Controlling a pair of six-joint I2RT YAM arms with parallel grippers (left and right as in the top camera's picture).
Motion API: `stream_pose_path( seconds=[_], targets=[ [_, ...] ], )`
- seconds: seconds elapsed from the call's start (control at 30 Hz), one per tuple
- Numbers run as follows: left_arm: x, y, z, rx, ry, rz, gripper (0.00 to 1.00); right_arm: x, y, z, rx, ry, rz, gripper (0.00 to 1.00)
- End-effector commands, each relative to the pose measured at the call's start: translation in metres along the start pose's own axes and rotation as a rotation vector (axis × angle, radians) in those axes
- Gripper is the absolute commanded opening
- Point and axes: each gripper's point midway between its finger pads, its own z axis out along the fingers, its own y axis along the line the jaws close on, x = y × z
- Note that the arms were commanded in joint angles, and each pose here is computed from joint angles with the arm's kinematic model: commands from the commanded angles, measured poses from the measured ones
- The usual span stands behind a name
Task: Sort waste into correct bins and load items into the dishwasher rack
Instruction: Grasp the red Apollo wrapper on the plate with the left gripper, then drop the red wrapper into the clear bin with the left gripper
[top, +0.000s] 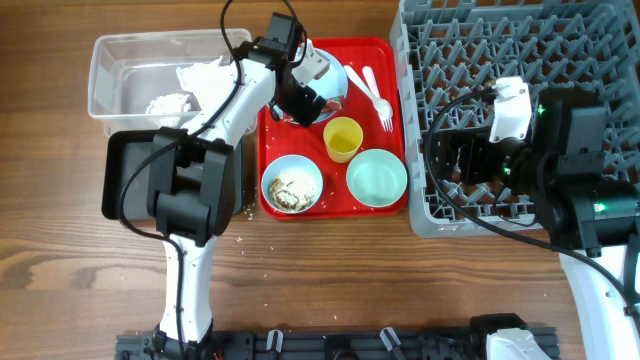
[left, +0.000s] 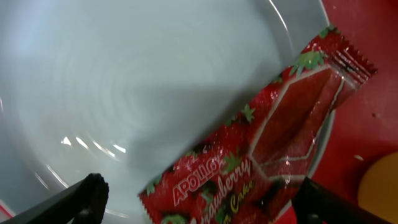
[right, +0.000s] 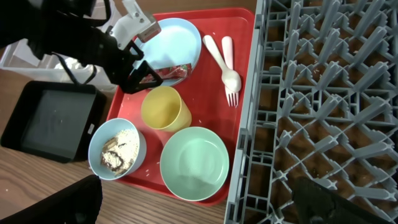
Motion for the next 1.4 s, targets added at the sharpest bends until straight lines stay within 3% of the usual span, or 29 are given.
stream_pose_path(
  seconds=[0.0, 0.1, 0.23, 0.33, 0.5, 0.67, 0.8, 1.0, 1.07, 1.17, 1.2, 1.27, 1.37],
  targets=[
    [0.003, -0.001, 0.02, 0.018, 0.009, 0.014, 0.9, -0.006, 0.004, -0.003, -0.014, -0.011, 0.006, 1.0],
    [0.002, 0.0, 0.024, 0.015, 0.003, 0.015, 0.78, -0.006, 0.004, -0.003, -0.014, -0.011, 0.006, 1.0],
    [-0.003, 0.002, 0.024, 0.008, -0.015, 0.014, 0.5, -0.006, 0.004, -0.003, -0.015, -0.011, 0.006, 1.0],
    [-0.01, 0.001, 0.024, 0.005, -0.04, -0.008, 0.04, -0.006, 0.004, -0.003, -0.014, -0.011, 0.006, 1.0],
    [-0.042, -0.004, -0.009, -0.006, -0.132, -0.192, 0.04, -0.006, 0.004, -0.003, -0.015, -0.011, 0.006, 1.0],
    [-0.071, 0.01, -0.124, -0.034, -0.268, -0.408, 0.04, -0.006, 0.004, -0.003, -0.014, -0.011, 0.005, 1.0],
    [-0.052, 0.049, -0.188, -0.12, -0.331, -0.533, 0.04, -0.006, 0.003, -0.003, -0.01, -0.013, 0.001, 1.0],
    [0.012, 0.124, -0.165, -0.256, -0.208, -0.786, 0.05, -0.01, 0.003, -0.003, -0.012, -0.03, -0.004, 1.0],
    [0.031, 0.141, -0.137, -0.259, -0.145, -0.834, 0.17, -0.011, 0.003, -0.003, -0.012, -0.034, -0.006, 1.0],
    [0.046, 0.151, -0.112, -0.257, -0.09, -0.859, 0.63, -0.011, 0.003, -0.003, -0.012, -0.033, -0.005, 1.0],
    [0.046, 0.152, -0.112, -0.257, -0.092, -0.859, 0.71, -0.011, 0.003, -0.003, -0.012, -0.033, -0.006, 1.0],
    [0.041, 0.15, -0.118, -0.25, -0.112, -0.854, 0.8, -0.011, 0.004, -0.003, -0.013, -0.033, -0.006, 1.0],
    [0.028, 0.126, -0.146, -0.161, -0.15, -0.837, 0.8, -0.011, 0.004, -0.003, -0.013, -0.033, -0.006, 1.0]
  ],
)
